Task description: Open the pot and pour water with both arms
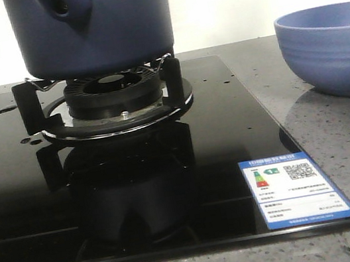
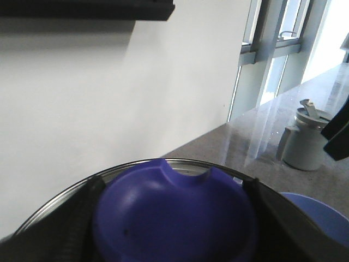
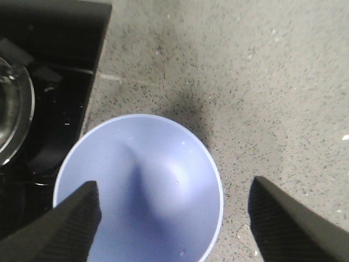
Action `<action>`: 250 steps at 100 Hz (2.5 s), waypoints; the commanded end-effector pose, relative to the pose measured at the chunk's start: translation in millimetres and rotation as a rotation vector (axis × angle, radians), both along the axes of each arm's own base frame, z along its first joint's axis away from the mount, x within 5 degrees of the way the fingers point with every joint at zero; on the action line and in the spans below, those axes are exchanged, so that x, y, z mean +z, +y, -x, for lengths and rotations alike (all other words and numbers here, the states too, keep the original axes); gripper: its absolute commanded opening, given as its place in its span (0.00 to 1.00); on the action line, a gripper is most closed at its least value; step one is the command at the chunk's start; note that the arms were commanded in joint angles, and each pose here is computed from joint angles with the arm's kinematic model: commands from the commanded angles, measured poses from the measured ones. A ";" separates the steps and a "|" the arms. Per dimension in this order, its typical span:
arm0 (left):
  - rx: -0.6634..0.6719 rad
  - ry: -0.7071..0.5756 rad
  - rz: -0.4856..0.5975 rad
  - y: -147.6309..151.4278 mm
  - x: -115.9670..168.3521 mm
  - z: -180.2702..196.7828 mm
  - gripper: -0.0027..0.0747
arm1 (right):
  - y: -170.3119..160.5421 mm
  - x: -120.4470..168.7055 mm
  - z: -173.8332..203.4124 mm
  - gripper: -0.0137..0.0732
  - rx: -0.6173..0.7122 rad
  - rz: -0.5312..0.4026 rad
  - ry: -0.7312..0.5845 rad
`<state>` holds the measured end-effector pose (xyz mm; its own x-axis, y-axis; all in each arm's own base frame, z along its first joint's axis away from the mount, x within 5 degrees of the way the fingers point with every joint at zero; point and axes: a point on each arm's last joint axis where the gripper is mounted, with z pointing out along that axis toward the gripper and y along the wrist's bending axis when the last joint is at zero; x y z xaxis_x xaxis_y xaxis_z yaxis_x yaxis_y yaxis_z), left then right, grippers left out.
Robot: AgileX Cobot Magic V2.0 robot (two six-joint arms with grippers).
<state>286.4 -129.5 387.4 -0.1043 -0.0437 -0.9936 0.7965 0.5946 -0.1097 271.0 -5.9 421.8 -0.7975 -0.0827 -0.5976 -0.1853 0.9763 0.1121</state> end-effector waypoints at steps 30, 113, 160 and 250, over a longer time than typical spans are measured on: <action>-0.057 0.037 0.024 -16.6 -8.5 -12.4 0.46 | 1.5 29.5 19.6 0.75 -0.013 -0.006 -0.142; -0.089 -0.016 0.017 -14.5 -1.4 -8.8 0.78 | 1.1 30.9 18.1 0.75 -0.016 -0.003 -0.166; 0.076 -0.259 0.046 48.1 69.6 37.3 0.72 | 8.2 36.5 15.3 0.75 0.003 -0.095 -0.221; 0.617 -0.095 -0.017 103.8 10.0 94.0 0.01 | 28.9 -74.8 107.2 0.09 0.065 -0.224 -0.828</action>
<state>213.7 -24.0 394.6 -0.0362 -0.0189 -0.9992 0.3203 0.9468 -0.0295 175.9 25.4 345.9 -0.1469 0.0578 -0.9875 -0.3788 0.9189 0.1102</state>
